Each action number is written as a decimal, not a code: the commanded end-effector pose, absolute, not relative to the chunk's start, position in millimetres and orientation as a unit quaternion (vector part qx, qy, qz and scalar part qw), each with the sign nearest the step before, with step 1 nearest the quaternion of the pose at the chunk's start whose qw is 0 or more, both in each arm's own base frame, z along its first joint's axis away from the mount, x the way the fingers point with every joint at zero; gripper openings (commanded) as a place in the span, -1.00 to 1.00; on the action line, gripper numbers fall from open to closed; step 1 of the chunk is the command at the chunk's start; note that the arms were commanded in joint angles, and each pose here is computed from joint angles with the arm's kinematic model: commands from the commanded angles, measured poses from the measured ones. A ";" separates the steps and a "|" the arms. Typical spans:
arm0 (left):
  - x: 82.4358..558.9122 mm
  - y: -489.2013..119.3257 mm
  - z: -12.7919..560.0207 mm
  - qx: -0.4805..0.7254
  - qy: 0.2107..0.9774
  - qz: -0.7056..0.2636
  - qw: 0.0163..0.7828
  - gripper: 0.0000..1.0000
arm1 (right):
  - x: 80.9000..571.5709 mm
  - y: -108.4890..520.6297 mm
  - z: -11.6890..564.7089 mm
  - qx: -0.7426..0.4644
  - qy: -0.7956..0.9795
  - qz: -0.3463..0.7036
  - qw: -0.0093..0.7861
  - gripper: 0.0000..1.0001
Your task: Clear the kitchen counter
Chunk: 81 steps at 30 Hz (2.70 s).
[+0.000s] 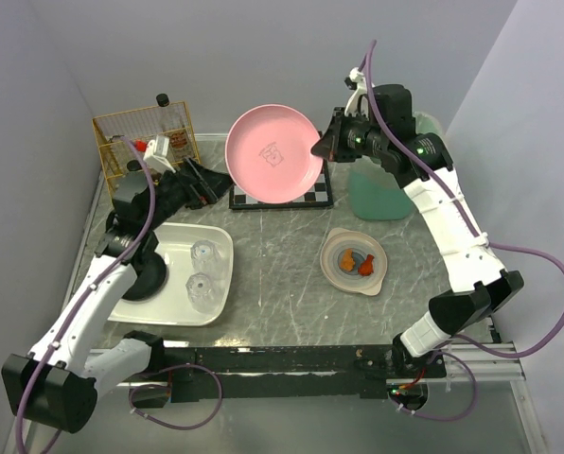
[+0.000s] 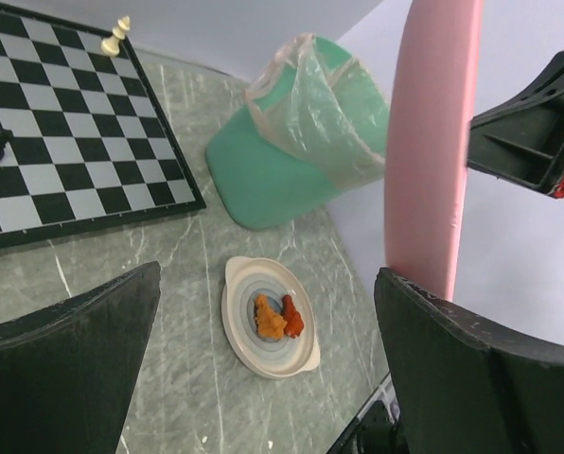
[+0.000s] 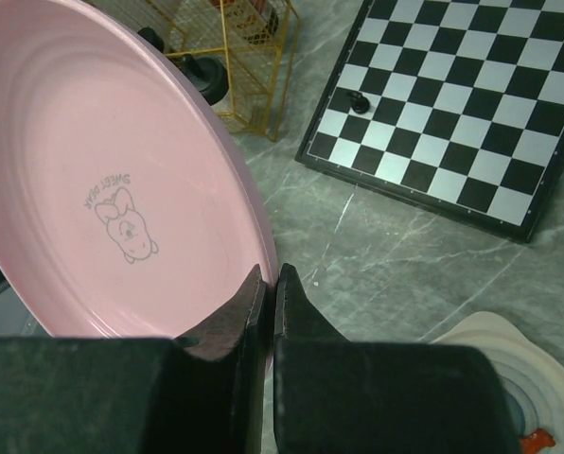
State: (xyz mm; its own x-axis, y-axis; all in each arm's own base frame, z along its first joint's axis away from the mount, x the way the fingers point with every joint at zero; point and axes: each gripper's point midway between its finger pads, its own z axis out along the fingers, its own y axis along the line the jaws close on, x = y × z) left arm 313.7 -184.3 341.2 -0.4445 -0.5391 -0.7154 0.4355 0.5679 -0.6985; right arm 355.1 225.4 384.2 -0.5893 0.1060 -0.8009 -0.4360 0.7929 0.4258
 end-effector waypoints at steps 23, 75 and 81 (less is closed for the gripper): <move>302.4 -178.0 384.7 -0.038 0.672 -0.449 0.587 0.99 | 366.1 232.7 373.9 -0.076 0.843 0.283 0.452 -1.00; 277.5 -20.7 226.6 -0.429 0.732 -0.245 0.469 -0.99 | 362.1 175.3 355.1 0.006 0.826 0.302 0.476 0.25; 236.4 16.5 203.7 -0.543 0.687 -0.181 0.448 -0.99 | 358.9 170.2 351.1 0.006 0.824 0.310 0.474 0.25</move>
State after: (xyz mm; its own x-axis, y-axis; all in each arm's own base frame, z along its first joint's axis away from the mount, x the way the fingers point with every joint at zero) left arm 259.9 -3.6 206.0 -0.1596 -0.8626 -0.4800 -0.4829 0.4923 -0.7242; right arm 362.3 172.1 330.0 -0.6000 0.2746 -0.7514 -0.2404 0.8340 0.4967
